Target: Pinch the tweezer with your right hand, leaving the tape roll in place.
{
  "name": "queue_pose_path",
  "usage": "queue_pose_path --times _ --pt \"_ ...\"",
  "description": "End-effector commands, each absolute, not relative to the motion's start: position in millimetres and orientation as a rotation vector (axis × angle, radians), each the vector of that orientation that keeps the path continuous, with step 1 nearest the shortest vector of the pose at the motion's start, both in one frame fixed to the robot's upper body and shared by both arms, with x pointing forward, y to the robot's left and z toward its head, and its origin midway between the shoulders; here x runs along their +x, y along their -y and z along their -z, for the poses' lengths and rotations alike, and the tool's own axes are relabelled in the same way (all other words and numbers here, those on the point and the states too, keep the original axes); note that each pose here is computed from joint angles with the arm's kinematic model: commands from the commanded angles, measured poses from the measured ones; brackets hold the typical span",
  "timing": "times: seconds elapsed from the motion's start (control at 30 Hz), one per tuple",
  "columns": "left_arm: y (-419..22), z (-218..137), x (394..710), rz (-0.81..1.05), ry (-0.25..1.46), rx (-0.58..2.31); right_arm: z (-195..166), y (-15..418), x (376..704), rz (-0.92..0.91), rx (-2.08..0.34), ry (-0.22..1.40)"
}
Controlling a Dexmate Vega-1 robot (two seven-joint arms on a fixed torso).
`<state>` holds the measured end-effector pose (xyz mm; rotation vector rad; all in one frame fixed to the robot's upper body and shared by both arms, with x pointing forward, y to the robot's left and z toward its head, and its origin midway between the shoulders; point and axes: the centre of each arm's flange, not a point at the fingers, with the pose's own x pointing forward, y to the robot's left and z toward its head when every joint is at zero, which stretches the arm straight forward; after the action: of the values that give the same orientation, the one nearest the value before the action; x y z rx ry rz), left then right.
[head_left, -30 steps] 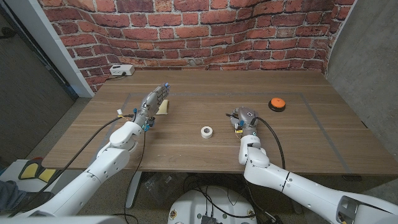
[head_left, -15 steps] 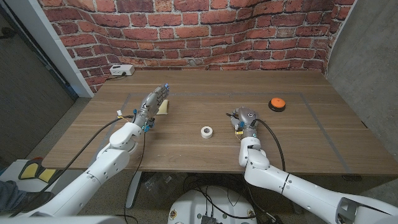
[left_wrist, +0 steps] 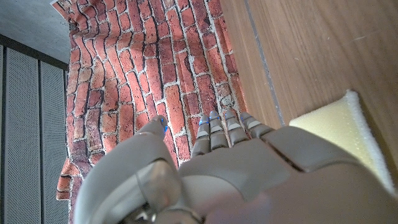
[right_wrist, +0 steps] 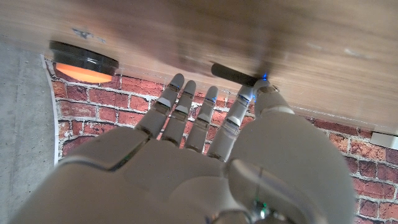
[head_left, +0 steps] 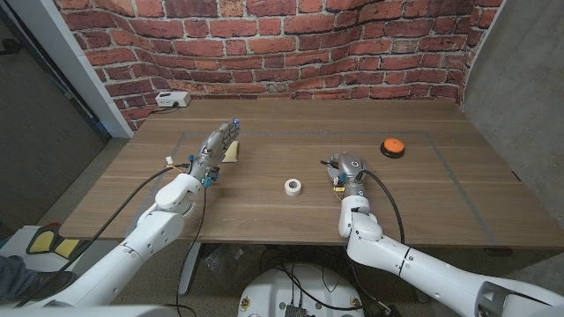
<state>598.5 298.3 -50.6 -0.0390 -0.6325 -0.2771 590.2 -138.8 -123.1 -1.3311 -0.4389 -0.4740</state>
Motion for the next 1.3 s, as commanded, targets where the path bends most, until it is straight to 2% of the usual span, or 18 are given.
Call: queue_pose_path --times 0.03,1.3 --pt "-297.3 48.9 600.1 0.281 0.634 -0.040 117.9 140.3 587.4 0.498 -1.303 0.470" --pt "-295.6 45.3 606.3 0.283 0.628 -0.039 95.6 155.2 576.3 0.584 -1.198 0.530"
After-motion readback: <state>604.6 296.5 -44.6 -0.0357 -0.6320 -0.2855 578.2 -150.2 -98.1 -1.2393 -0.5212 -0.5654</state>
